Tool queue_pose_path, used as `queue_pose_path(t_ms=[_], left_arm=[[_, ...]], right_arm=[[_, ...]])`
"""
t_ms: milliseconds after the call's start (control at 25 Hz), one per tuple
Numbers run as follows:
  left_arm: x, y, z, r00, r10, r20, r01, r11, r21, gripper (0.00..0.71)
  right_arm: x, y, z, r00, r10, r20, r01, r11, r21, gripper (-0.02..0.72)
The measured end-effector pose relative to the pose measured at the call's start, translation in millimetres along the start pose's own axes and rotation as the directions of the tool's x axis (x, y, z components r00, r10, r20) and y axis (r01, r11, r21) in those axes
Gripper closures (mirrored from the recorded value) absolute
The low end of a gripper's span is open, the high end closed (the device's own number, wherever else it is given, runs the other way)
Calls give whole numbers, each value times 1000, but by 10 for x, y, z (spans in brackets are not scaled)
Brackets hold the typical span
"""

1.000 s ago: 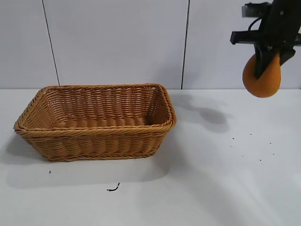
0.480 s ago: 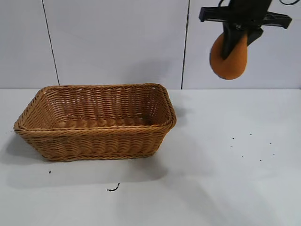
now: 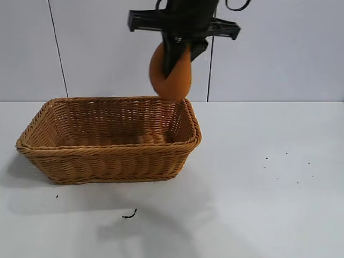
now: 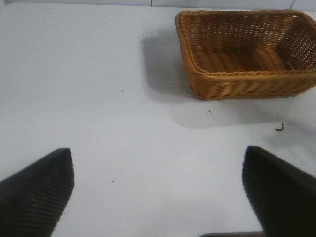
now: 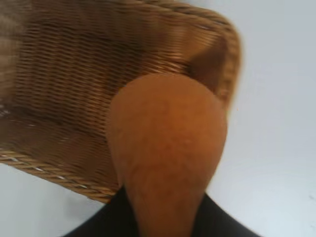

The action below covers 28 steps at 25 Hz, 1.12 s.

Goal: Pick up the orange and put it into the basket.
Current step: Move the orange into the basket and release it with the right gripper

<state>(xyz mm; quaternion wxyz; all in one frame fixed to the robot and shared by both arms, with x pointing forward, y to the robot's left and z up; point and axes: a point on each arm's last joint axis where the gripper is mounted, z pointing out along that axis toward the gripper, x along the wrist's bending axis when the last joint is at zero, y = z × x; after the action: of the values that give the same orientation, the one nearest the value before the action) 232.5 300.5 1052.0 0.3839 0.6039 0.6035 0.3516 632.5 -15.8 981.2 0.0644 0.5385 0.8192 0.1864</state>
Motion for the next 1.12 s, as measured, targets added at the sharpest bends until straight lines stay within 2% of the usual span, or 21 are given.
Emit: queue_pose_path(t_ms=[160, 320, 360, 440, 520, 560, 640, 760, 920, 1120], left_arm=[[0, 0, 0, 1000, 0, 0, 0, 1000, 0, 44], [0, 0, 0, 1000, 0, 0, 0, 1000, 0, 44], [0, 0, 0, 1000, 0, 0, 0, 1000, 0, 44], [0, 0, 0, 1000, 0, 0, 0, 1000, 0, 44], [0, 0, 0, 1000, 0, 0, 0, 1000, 0, 44], [0, 0, 0, 1000, 0, 0, 0, 1000, 0, 44], [0, 0, 0, 1000, 0, 0, 0, 1000, 0, 44], [0, 0, 0, 1000, 0, 0, 0, 1000, 0, 44], [0, 0, 0, 1000, 0, 0, 0, 1000, 0, 44], [0, 0, 0, 1000, 0, 0, 0, 1000, 0, 44]], right_arm=[[-20, -53, 368, 1000, 0, 9, 0, 1000, 28, 633], [-28, -82, 470, 1000, 2, 13, -2, 999, 46, 619], [-25, -86, 470, 1000, 1, 14, -2, 999, 49, 580], [-26, -90, 465, 1000, 1, 15, -2, 999, 55, 440], [-25, -89, 440, 1000, 0, 15, -1, 998, 57, 243], [-23, -82, 408, 1000, -2, 15, 1, 998, 57, 176], [-14, -40, 293, 1000, -5, 17, 4, 999, 53, 99], [-3, 79, 55, 999, -18, 33, 17, 999, 41, 78], [-62, 235, -272, 993, -45, 107, 43, 999, 23, 73], [-437, 357, -445, 989, 27, 147, -26, 1000, -8, 73]])
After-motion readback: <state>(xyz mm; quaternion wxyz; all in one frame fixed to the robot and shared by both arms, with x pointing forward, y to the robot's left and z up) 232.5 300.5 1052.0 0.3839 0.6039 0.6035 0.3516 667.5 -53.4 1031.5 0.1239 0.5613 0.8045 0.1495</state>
